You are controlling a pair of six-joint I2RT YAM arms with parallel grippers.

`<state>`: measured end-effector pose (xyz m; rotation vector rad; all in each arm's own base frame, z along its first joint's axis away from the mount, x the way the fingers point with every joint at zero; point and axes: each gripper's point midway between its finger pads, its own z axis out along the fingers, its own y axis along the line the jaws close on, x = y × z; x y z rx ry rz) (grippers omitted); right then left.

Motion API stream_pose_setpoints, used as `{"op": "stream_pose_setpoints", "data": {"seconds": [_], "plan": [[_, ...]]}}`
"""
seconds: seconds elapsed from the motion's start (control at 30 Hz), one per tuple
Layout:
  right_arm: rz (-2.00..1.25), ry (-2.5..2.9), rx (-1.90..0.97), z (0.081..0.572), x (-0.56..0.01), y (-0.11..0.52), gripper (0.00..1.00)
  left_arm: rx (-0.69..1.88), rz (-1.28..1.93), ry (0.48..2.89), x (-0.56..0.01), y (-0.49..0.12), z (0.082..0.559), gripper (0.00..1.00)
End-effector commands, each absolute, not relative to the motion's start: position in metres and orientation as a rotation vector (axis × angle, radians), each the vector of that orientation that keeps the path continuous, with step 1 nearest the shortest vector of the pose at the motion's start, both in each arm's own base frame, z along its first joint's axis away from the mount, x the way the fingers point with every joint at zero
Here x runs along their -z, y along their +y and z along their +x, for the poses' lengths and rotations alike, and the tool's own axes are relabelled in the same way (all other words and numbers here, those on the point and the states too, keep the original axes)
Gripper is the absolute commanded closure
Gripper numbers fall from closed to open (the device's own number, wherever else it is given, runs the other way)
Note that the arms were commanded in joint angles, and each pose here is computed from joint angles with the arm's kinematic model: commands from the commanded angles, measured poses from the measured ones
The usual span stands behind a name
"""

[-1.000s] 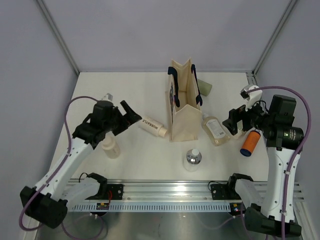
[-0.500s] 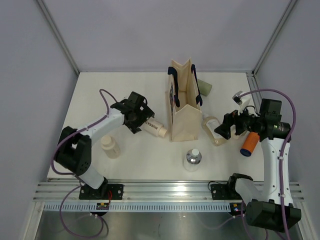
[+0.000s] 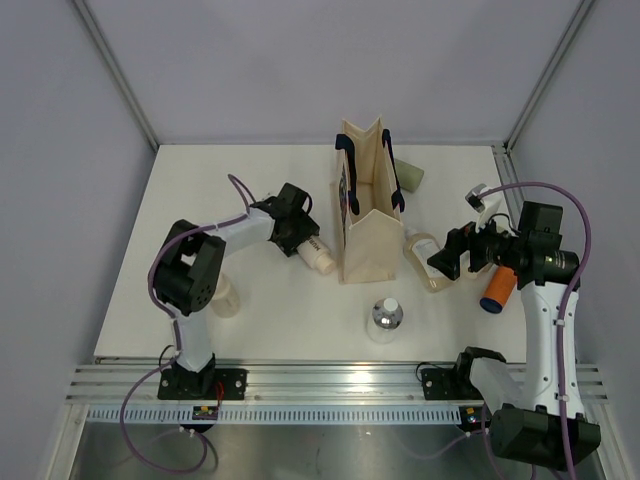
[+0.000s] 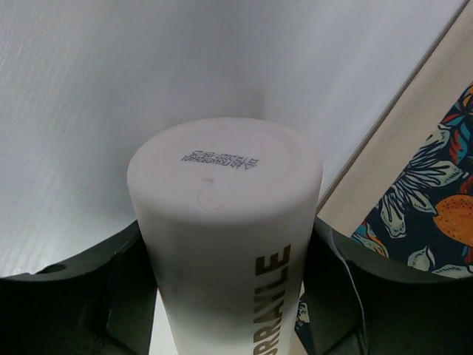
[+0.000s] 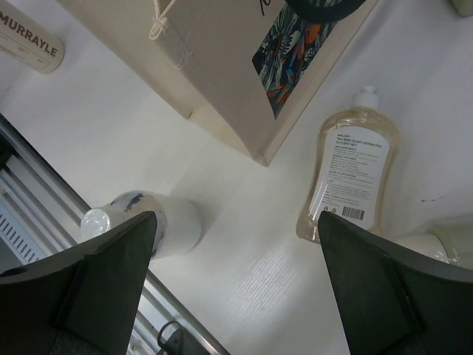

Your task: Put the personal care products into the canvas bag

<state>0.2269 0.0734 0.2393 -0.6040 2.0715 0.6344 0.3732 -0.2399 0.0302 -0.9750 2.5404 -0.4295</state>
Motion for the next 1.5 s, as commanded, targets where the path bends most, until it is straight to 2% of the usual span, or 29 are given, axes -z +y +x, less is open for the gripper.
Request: {"op": "stream_pose_setpoints", "data": {"seconds": [0.0,0.03,0.07,0.23,0.37,0.47,0.5,0.6,0.77,0.87,1.0,1.2,1.33,1.37,1.4,1.47], "plan": [[-0.616,2.030,-0.639,0.226,-0.246,0.077,0.01,0.313,-0.892,2.601,-0.006,-0.220,0.357,0.76],[-0.615,2.030,-0.641,0.226,-0.247,0.077,0.00,0.329,-0.839,2.599,-0.017,-0.217,0.355,0.94],[-0.616,2.024,-0.636,0.224,-0.248,0.077,0.00,0.349,-0.821,2.586,-0.026,-0.213,0.357,1.00],[-0.609,2.007,-0.621,0.221,-0.253,0.077,0.01,0.512,-0.653,2.403,-0.113,-0.196,0.366,1.00],[-0.592,1.997,-0.617,0.218,-0.254,0.077,0.00,0.699,-0.559,2.151,-0.212,-0.185,0.373,1.00],[-0.580,1.990,-0.612,0.218,-0.255,0.076,0.00,0.846,-0.449,2.003,-0.271,-0.195,0.375,1.00],[-0.574,1.990,-0.609,0.218,-0.256,0.075,0.00,0.926,-0.383,1.905,-0.311,-0.202,0.374,1.00],[-0.560,1.989,-0.594,0.218,-0.257,0.072,0.01,1.054,-0.224,1.727,-0.382,-0.218,0.370,1.00],[-0.530,1.989,-0.588,0.221,-0.257,0.068,0.01,1.174,-0.025,1.593,-0.456,-0.260,0.371,1.00],[-0.513,1.992,-0.591,0.223,-0.257,0.066,0.00,1.204,0.076,1.607,-0.470,-0.301,0.379,1.00],[-0.506,1.992,-0.592,0.223,-0.258,0.065,0.00,1.181,0.152,1.655,-0.461,-0.343,0.397,0.98],[-0.480,2.005,-0.576,0.228,-0.256,0.060,0.01,1.042,0.265,1.782,-0.406,-0.384,0.419,0.89],[-0.363,2.005,-0.559,0.252,-0.260,0.050,0.00,0.947,0.319,1.861,-0.366,-0.386,0.419,0.72],[-0.350,2.013,-0.571,0.260,-0.260,0.048,0.01,0.929,0.313,1.871,-0.359,-0.385,0.420,0.66],[-0.349,2.011,-0.578,0.267,-0.260,0.047,0.00,0.914,0.324,1.892,-0.347,-0.383,0.418,0.55],[-0.364,2.015,-0.588,0.288,-0.261,0.042,0.00,0.909,0.328,1.901,-0.340,-0.381,0.416,0.46]]}}
